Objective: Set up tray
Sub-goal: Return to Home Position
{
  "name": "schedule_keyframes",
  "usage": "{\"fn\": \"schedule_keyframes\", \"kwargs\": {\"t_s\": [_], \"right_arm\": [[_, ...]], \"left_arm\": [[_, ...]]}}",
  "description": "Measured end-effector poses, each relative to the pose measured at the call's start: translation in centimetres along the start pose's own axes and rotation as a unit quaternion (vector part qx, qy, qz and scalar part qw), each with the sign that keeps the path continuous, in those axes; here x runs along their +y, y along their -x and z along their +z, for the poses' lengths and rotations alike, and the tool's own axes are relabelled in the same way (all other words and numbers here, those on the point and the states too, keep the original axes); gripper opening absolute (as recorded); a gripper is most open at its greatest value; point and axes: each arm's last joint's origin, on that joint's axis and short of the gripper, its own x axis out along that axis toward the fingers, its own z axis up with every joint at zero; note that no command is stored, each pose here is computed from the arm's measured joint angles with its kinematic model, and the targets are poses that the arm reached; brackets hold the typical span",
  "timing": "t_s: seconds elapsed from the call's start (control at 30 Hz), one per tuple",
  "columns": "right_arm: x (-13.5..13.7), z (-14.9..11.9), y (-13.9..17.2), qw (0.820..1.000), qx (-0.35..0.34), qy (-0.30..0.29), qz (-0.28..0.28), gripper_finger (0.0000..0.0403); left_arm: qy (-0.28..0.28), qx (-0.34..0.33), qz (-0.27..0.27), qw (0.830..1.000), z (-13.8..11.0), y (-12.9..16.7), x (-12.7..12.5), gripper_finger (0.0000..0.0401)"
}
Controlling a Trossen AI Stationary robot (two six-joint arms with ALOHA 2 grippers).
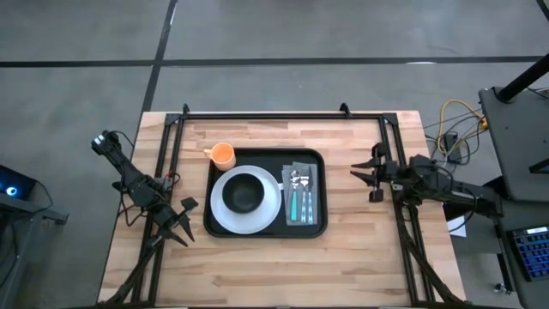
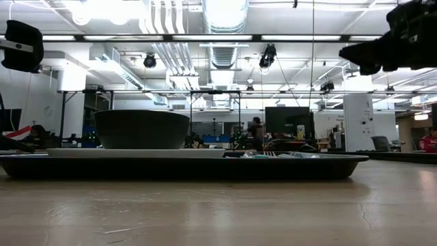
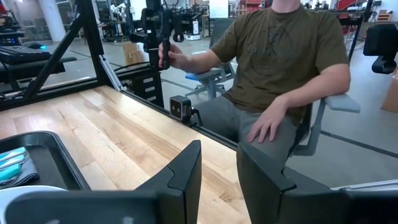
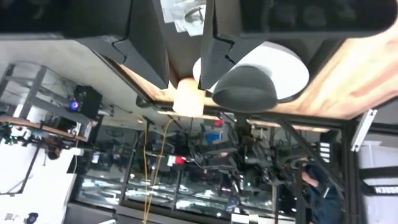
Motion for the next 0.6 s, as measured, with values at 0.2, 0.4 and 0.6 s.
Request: {"fn": "schedule_keyframes", "kwargs": {"t_s": [0.2, 0.4, 0.6], "right_arm": [[0.1, -1.8, -0.3, 1.0, 0.012, 0.01, -0.005, 0.0085], [-0.3, -1.8, -0.3, 0.997, 0.024, 0.007, -0.08, 0.0074], [-0.4, -2.3, -0.4, 0.993, 0.054, 0.048, -0.094, 0.0068]], "left_arm": [[0.0, 0.0, 0.0, 1.0, 0.0, 0.0, 0.0, 0.0084], [0.0, 0.0, 0.0, 1.0, 0.0, 0.0, 0.0, 0.0084], [0.0, 0.0, 0.0, 1.0, 0.0, 0.0, 0.0, 0.0084]]}}
